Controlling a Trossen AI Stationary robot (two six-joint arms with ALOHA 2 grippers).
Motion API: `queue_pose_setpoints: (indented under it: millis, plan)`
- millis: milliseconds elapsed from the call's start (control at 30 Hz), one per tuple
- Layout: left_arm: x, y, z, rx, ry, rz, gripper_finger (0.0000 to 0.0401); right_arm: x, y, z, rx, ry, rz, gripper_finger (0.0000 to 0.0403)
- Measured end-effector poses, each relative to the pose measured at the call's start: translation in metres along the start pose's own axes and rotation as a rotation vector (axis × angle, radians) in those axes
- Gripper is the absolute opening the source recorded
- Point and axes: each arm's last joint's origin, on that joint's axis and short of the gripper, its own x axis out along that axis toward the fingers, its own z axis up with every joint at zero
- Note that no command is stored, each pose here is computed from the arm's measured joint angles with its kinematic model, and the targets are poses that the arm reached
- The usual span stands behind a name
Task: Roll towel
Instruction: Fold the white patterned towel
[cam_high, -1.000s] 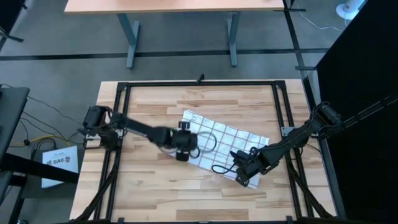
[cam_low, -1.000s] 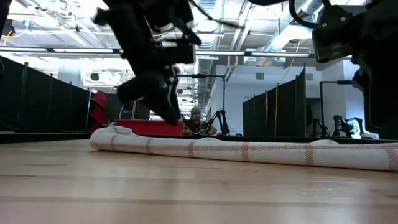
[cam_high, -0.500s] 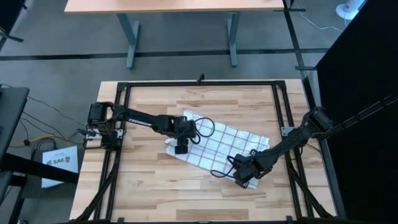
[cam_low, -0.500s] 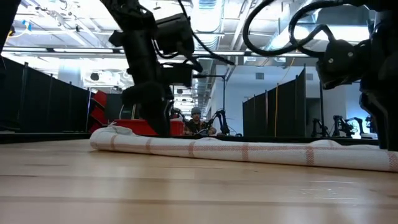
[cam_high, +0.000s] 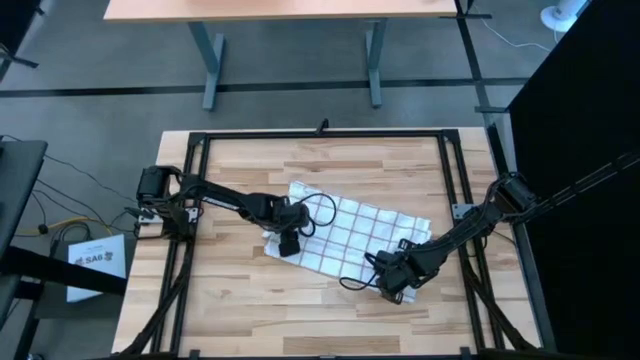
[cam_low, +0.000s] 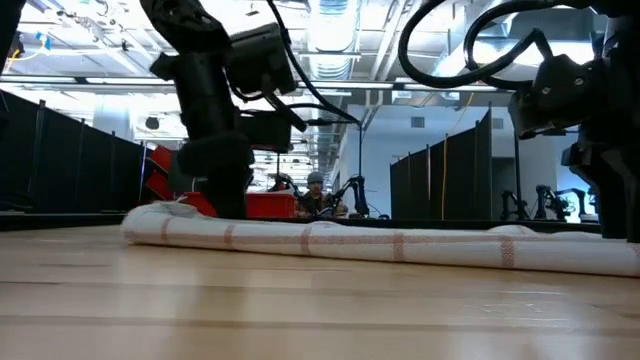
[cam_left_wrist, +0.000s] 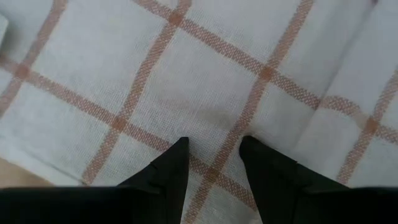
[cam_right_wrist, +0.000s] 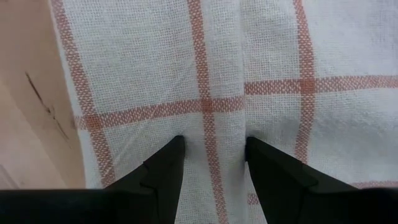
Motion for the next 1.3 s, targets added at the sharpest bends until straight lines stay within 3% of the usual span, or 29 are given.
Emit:
queue_pose_setpoints:
  millis: [267, 500, 800, 1133, 1200, 1300]
  plan:
    - [-0.008, -0.052, -0.02, -0.072, -0.008, -0.002, 0.0138, 0.0, -0.001, -0.003, -0.139, 0.02, -0.013, 0.0162]
    - [-0.016, -0.089, -0.046, -0.156, -0.013, 0.061, 0.0138, 0.0, -0.001, -0.004, -0.269, 0.049, 0.002, 0.0162]
    - [-0.035, -0.077, -0.053, -0.21, -0.07, 0.22, 0.0138, -0.016, -0.001, -0.001, -0.347, 0.067, -0.014, 0.0162]
    - [-0.094, -0.059, -0.037, -0.2, -0.299, 0.171, 0.0138, -0.033, -0.004, 0.01, -0.31, -0.03, 0.034, 0.0162]
    - [-0.107, -0.06, -0.033, -0.159, -0.329, 0.148, 0.0138, -0.034, 0.001, 0.011, -0.325, -0.059, 0.058, 0.0162]
    - [-0.129, -0.075, -0.03, 0.02, -0.325, 0.08, 0.0137, -0.044, 0.016, 0.013, -0.42, -0.136, 0.122, 0.0162]
